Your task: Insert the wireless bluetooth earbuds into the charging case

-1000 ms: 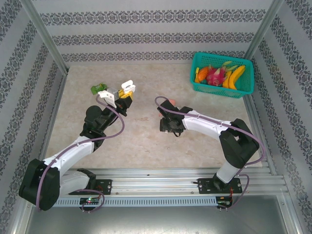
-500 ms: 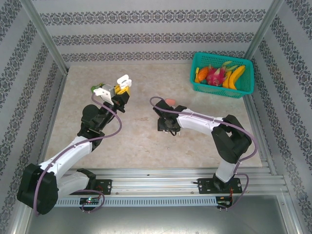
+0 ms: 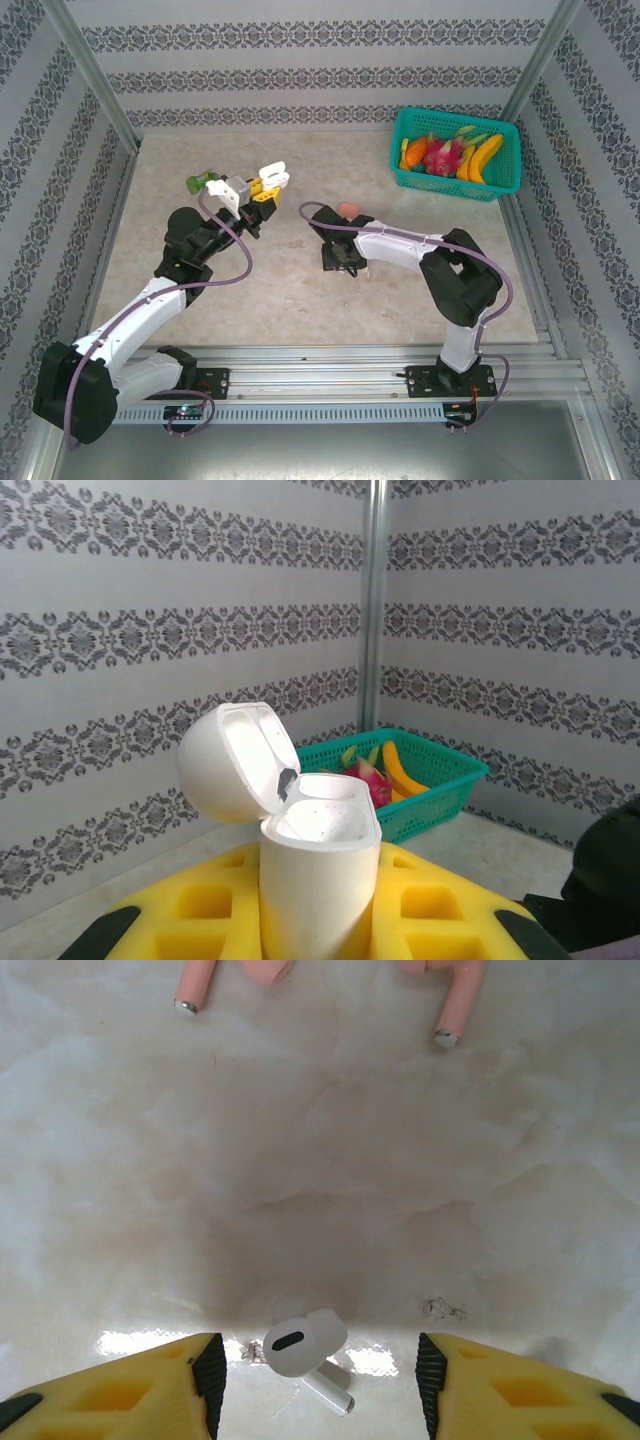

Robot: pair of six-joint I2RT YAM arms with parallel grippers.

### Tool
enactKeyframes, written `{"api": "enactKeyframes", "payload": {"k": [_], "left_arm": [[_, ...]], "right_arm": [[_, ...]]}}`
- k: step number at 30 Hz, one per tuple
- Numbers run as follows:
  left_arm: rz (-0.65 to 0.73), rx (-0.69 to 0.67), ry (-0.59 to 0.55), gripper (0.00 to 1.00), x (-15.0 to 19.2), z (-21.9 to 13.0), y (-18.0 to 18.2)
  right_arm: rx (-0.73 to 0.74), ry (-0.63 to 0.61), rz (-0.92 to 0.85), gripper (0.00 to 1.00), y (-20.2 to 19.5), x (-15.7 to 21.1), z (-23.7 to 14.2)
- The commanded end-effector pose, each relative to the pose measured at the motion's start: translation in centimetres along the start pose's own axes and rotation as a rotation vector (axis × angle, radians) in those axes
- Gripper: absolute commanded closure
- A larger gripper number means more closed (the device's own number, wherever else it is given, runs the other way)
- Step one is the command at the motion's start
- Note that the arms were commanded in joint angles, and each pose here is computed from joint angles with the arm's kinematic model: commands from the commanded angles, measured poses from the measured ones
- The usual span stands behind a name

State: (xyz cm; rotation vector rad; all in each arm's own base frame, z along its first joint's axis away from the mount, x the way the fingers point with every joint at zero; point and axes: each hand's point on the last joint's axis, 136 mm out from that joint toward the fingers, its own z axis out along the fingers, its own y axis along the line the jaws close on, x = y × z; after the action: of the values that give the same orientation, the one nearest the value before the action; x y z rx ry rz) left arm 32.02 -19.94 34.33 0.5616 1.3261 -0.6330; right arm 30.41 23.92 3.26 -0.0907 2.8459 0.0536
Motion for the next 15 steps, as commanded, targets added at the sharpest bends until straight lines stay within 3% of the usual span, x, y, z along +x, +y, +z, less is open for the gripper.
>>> {"api": "enactKeyframes", "payload": {"k": [1, 15], "left_arm": [[0.033, 0.076, -0.017, 1.0, -0.3, 0.0, -1.5], [-0.012, 0.061, -0.024, 1.0, 0.4, -0.3, -1.3]], "right_arm": [[0.003, 0.009, -0.068, 0.46, 0.5, -0.2, 0.0], [-0.052, 0.092, -0.161, 0.5, -0.2, -0.3, 1.4]]}}
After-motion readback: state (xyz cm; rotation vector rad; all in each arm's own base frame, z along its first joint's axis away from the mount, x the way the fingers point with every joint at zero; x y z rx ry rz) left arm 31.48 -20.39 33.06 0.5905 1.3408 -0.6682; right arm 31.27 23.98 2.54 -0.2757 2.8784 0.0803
